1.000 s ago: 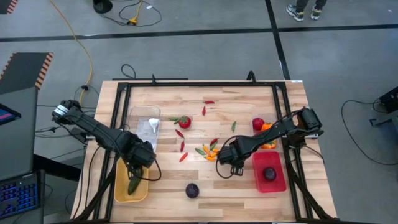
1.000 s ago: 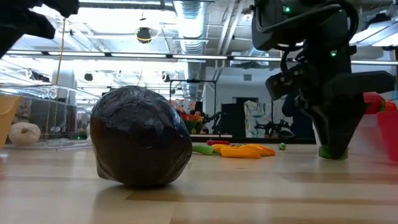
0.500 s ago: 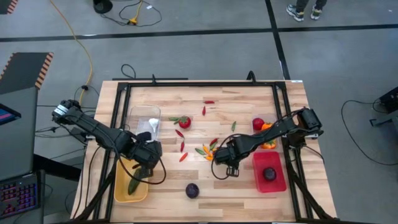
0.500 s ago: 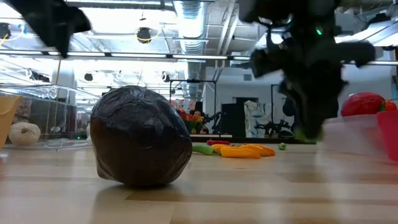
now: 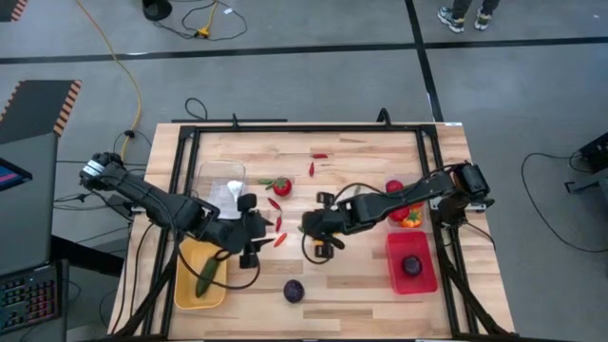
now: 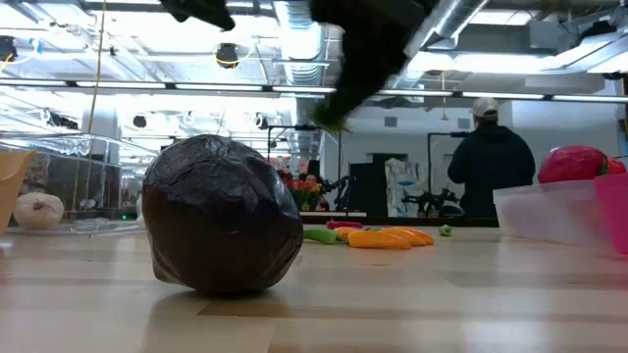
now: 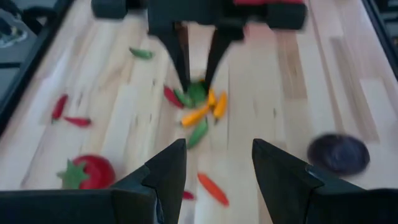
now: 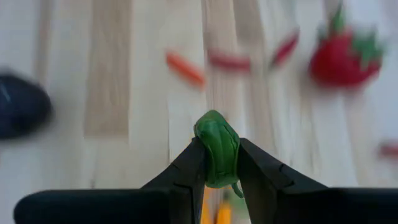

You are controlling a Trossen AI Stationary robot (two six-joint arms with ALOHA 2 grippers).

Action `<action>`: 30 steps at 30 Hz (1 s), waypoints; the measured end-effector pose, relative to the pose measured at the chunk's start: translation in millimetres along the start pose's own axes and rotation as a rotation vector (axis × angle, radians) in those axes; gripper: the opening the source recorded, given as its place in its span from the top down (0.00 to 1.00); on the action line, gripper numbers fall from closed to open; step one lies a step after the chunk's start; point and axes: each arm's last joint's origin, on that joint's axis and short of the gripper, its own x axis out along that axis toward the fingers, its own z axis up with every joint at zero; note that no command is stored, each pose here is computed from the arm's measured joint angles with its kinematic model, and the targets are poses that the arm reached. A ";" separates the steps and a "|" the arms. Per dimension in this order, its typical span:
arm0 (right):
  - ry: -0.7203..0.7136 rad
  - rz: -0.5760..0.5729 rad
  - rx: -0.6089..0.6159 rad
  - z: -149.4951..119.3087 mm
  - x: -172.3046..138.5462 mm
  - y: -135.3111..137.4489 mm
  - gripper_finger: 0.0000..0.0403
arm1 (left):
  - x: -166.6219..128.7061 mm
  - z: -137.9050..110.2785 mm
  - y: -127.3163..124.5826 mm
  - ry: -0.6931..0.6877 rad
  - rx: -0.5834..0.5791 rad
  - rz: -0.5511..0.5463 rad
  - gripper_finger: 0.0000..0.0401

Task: Sort produce into baskets
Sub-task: Put the green chili pepper into the yellow bin

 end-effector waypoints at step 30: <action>-0.424 0.010 -0.030 42.0 -7.2 -5.9 0.72 | 8.0 7.0 17.9 -0.021 -0.060 0.048 0.58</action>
